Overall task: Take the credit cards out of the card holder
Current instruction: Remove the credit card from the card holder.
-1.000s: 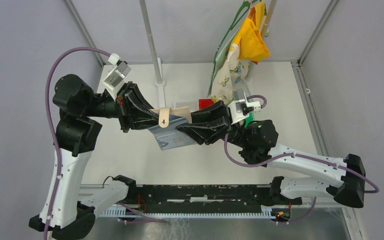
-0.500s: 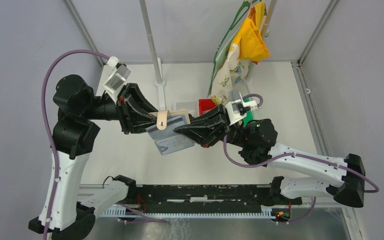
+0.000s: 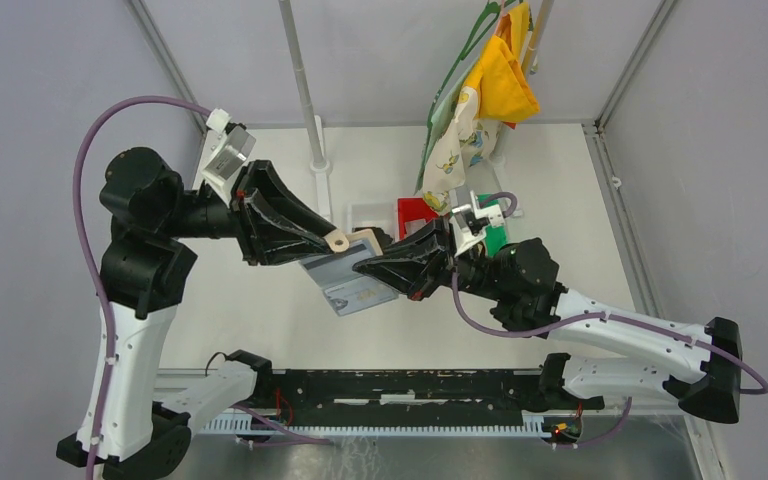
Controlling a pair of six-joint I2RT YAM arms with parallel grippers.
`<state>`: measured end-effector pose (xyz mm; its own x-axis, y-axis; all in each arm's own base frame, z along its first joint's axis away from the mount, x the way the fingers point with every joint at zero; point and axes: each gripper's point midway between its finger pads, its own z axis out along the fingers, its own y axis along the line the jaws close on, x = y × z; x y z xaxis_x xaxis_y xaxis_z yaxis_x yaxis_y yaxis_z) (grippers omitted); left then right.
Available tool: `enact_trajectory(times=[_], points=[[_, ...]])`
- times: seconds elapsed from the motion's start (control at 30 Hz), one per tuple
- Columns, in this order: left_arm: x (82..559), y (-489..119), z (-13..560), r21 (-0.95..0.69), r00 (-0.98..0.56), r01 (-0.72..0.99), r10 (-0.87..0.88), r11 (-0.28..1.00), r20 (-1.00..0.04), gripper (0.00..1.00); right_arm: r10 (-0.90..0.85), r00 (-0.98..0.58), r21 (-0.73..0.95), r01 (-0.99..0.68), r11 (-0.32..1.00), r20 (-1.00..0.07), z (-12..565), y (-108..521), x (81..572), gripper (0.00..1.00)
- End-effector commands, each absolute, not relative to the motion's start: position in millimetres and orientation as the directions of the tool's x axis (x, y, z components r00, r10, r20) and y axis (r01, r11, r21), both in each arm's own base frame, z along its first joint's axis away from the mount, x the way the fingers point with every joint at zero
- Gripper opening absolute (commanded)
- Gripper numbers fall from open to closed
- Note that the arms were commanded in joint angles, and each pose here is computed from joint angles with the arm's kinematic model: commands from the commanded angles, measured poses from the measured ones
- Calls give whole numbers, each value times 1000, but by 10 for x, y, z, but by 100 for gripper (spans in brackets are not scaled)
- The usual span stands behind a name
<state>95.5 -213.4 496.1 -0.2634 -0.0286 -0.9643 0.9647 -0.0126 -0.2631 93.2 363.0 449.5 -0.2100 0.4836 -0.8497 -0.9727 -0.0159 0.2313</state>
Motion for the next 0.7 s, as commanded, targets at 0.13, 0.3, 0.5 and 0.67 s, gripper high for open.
enact_trajectory(times=[0.13, 0.3, 0.5, 0.67], points=[[703, -2102, 4881, -273, -273, 948, 21, -161, -962, 40, 494, -178, 195, -981, -17, -851, 4749, 3581, 906, 0], [790, -2095, 4683, -242, -240, 966, 35, -87, -970, 38, 493, -183, 191, -981, -34, -851, 4834, 3610, 891, 0], [807, -2058, 4529, -225, -222, 974, 68, -30, -973, 38, 467, -173, 196, -981, 1, -867, 4837, 3628, 951, 0], [714, -2020, 4472, -198, -194, 979, 87, -41, -977, 38, 459, -161, 195, -980, 27, -874, 4864, 3619, 1006, 0]])
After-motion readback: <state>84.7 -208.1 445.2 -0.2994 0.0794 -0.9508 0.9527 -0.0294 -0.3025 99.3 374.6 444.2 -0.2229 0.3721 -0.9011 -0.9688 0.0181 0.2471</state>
